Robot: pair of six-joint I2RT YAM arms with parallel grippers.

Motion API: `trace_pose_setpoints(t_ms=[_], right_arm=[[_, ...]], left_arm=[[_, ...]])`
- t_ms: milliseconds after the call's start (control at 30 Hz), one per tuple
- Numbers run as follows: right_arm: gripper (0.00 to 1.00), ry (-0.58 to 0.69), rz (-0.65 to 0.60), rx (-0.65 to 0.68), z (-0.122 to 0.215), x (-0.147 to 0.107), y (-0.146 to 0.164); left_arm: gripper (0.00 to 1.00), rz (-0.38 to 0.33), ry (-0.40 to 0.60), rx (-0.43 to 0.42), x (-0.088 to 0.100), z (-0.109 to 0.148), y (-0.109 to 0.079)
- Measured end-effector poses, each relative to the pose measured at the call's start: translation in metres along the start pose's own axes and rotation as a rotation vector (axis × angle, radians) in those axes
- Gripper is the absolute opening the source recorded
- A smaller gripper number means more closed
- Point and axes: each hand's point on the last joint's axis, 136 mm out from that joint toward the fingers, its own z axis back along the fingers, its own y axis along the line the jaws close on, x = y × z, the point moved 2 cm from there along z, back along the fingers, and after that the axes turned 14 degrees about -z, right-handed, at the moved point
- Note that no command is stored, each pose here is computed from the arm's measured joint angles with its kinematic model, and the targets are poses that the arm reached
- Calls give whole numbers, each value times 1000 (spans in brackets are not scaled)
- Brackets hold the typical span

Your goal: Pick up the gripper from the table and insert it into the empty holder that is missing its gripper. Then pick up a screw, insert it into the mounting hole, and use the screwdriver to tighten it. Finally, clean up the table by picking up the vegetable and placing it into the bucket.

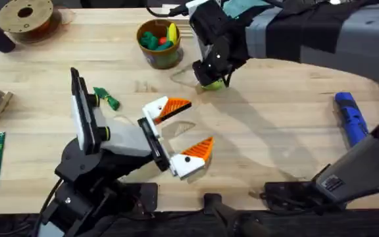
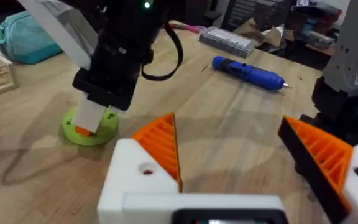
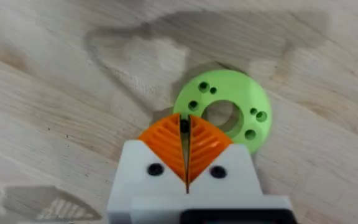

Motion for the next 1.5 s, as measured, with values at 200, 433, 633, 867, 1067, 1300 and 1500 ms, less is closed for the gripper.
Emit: trace_pose_setpoints(t_ms=[200, 433, 633, 867, 1067, 1300, 1500], right_arm=[[11, -2, -3, -4, 0, 1, -2], [8, 4, -1, -3, 5, 0, -4], [8, 2, 6, 5, 45, -5, -8], [8, 3, 28, 62, 105, -5, -3], [8, -24, 90, 212, 156, -6, 25], [8, -22, 197, 403, 197, -23, 76], [8, 11, 275, 469, 205, -43, 105]], left_arm=[[987, 0, 0, 0, 0, 0, 0], [987, 0, 0, 0, 0, 0, 0], [987, 0, 0, 0, 0, 0, 0], [987, 0, 0, 0, 0, 0, 0], [987, 0, 0, 0, 0, 0, 0], [987, 0, 0, 0, 0, 0, 0], [987, 0, 0, 0, 0, 0, 0]])
